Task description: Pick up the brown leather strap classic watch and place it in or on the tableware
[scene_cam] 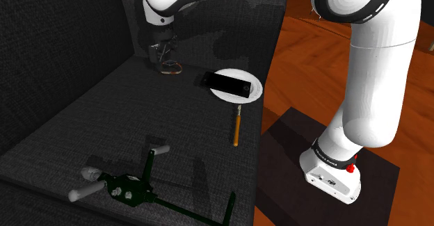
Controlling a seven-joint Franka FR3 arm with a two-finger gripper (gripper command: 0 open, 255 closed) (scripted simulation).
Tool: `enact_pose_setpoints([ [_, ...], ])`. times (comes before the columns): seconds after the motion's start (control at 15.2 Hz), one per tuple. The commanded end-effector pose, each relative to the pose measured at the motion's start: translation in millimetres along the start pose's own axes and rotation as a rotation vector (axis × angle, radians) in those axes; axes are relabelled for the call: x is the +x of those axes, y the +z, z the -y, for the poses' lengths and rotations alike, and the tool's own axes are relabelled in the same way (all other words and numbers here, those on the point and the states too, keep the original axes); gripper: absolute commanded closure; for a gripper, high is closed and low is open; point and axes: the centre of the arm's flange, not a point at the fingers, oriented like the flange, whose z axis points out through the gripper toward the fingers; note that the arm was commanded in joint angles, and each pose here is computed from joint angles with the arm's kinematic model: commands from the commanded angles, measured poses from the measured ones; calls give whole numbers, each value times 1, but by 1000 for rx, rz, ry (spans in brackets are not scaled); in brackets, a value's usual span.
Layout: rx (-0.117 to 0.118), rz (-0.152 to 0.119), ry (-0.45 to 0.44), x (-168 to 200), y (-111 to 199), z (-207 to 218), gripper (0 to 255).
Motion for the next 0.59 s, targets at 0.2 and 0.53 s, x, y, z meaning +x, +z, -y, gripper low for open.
enact_pose_setpoints([
  [0.2, 0, 0, 0, 0, 0, 0, 255],
  [0.53, 0, 0, 0, 0, 0, 0, 255],
])
